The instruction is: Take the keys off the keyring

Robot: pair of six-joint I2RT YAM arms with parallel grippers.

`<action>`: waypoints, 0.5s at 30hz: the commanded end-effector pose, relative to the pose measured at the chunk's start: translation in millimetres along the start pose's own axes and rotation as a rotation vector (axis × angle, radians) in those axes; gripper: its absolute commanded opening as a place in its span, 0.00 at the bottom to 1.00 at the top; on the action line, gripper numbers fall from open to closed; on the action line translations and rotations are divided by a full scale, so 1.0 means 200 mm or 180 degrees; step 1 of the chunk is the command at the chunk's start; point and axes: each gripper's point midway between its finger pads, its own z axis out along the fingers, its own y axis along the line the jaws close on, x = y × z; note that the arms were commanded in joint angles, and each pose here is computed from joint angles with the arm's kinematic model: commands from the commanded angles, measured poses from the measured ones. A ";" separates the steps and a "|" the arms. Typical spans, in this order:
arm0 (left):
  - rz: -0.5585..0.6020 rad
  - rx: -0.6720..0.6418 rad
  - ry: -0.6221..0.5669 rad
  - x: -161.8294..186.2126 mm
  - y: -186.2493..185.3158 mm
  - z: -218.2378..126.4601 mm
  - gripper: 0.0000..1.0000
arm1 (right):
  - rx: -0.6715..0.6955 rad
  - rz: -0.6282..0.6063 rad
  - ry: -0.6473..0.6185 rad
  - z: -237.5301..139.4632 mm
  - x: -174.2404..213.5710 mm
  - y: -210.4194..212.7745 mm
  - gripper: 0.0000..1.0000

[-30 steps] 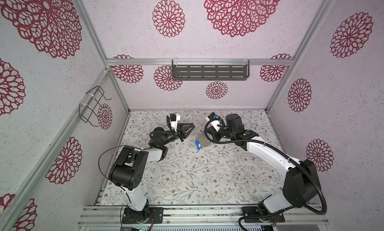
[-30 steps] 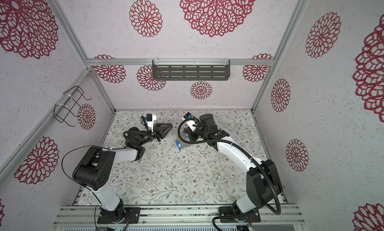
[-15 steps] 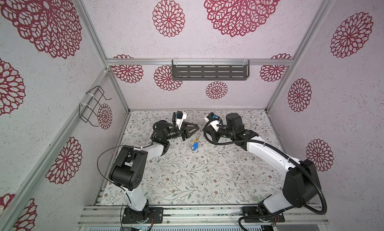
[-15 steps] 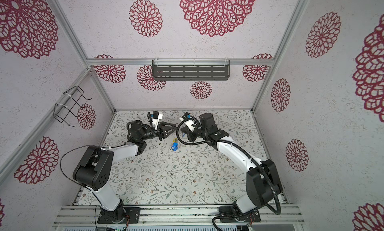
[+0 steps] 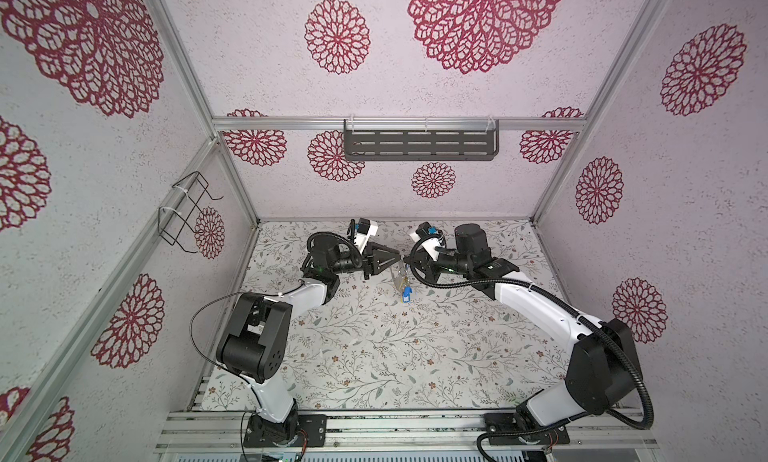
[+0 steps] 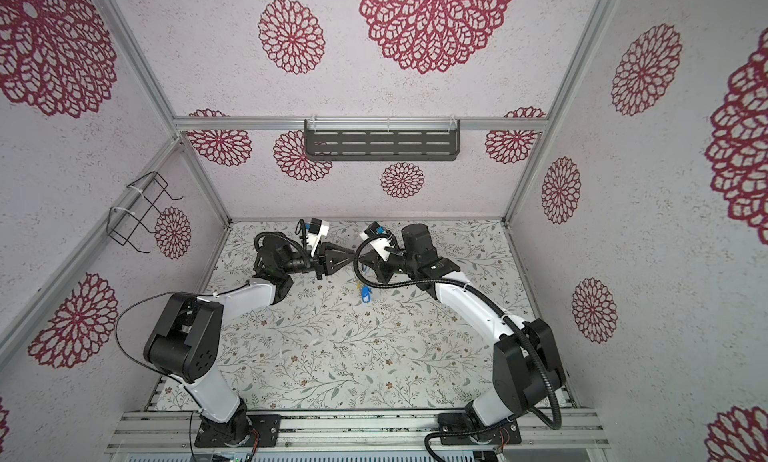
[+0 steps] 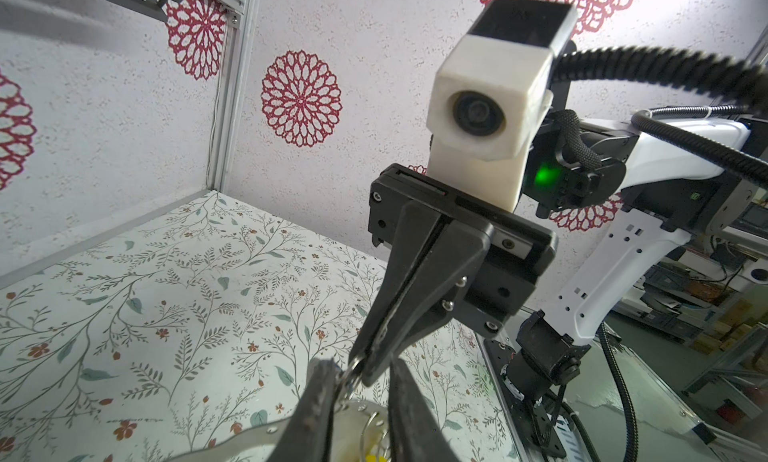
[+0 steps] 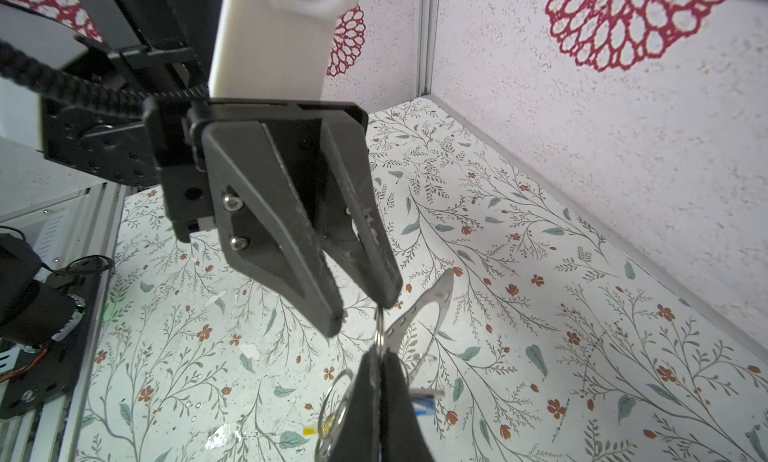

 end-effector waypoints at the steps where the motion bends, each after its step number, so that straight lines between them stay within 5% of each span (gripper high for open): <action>1: 0.0098 0.0065 -0.0005 -0.05 -0.03 0.00 0.26 | -0.0087 -0.0194 -0.0419 -0.09 -0.25 0.04 0.00; 15: 0.0184 -0.0074 -0.0087 -0.08 0.02 -0.02 0.37 | -0.0192 -0.0120 -0.0404 -0.08 -0.23 0.06 0.00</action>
